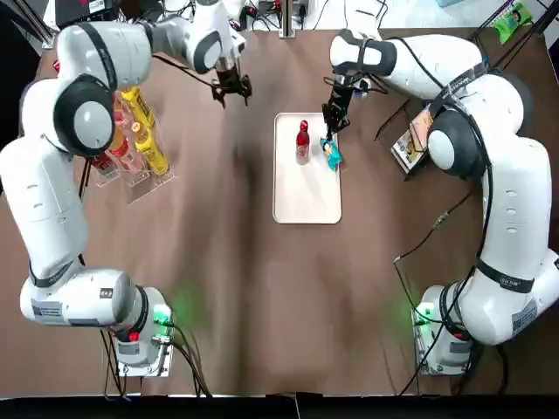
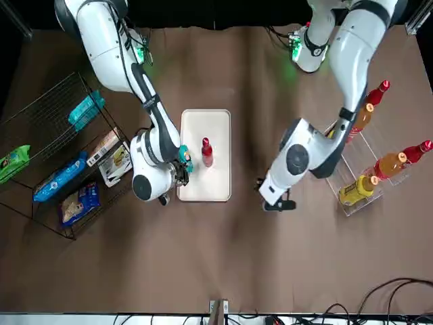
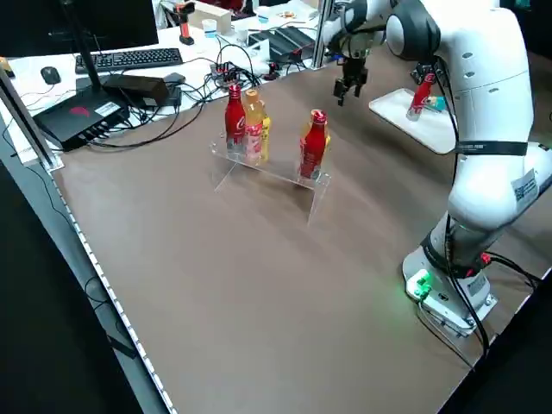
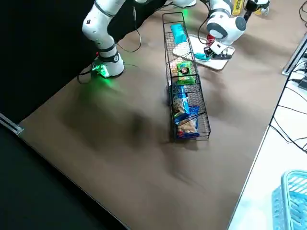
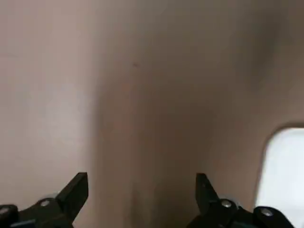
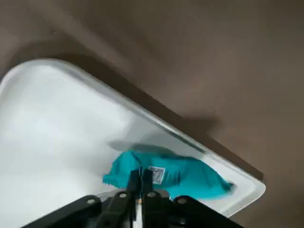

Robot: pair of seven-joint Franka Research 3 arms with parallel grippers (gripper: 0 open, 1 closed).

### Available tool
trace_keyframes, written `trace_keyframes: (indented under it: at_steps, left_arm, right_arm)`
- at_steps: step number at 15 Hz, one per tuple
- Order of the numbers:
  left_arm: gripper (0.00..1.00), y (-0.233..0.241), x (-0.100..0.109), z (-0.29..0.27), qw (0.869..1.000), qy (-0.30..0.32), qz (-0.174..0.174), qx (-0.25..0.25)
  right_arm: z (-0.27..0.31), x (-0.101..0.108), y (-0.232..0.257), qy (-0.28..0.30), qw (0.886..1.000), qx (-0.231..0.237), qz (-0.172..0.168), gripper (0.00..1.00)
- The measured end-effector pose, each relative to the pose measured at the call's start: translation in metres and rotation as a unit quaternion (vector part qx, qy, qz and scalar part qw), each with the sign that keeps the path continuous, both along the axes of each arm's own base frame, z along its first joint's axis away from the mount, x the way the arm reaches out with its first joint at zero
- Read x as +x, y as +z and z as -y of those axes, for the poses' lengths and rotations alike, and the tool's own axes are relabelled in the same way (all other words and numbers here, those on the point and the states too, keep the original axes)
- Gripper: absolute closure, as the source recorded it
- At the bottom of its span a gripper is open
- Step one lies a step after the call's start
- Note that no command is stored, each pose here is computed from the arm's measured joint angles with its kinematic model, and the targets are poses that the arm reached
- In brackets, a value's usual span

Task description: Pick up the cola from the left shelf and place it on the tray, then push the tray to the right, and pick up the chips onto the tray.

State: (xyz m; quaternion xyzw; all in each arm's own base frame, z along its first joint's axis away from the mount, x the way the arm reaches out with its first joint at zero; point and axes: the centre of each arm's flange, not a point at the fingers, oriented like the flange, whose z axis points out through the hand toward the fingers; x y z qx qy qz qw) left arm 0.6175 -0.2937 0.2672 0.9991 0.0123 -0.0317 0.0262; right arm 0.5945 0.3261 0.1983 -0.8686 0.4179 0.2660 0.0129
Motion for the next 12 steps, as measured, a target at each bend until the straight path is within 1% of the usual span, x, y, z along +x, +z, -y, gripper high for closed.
trace_keyframes:
  at_steps: [1,2,3,4,5,7,9,12]
  left_arm:
    - [0.0,0.007,0.004,-0.011,1.0,-0.002,0.002,0.01]
    - [0.0,0.017,0.007,-0.022,1.0,-0.003,0.002,0.019]
    - [0.0,0.029,0.008,-0.031,1.0,-0.005,0.001,0.028]
    - [0.0,0.044,0.009,-0.04,0.999,-0.011,0.0,0.038]
    - [0.0,0.062,0.008,-0.049,0.999,-0.017,0.0,0.048]
    - [0.0,0.1,0.006,-0.068,0.997,-0.022,0.003,0.068]
    - [0.0,0.138,0.002,-0.085,0.996,-0.027,0.012,0.083]
    - [0.0,0.187,-0.008,-0.119,0.993,-0.037,0.01,0.109]
  right_arm:
    - [0.0,0.0,-0.001,0.002,1.0,0.0,0.0,0.87]
    - [0.0,-0.001,-0.001,0.006,1.0,0.002,0.001,0.84]
    - [0.0,0.0,-0.001,0.012,1.0,0.006,0.003,0.83]
    - [0.0,0.0,-0.001,0.018,1.0,0.009,0.004,0.77]
    - [0.0,0.0,-0.001,0.021,1.0,0.01,0.005,0.76]
    - [0.001,0.002,0.001,0.021,1.0,0.011,0.007,0.76]
    - [0.003,0.003,0.008,0.025,1.0,0.013,-0.001,0.76]
    - [0.004,0.016,0.039,0.028,0.999,0.023,0.009,0.76]
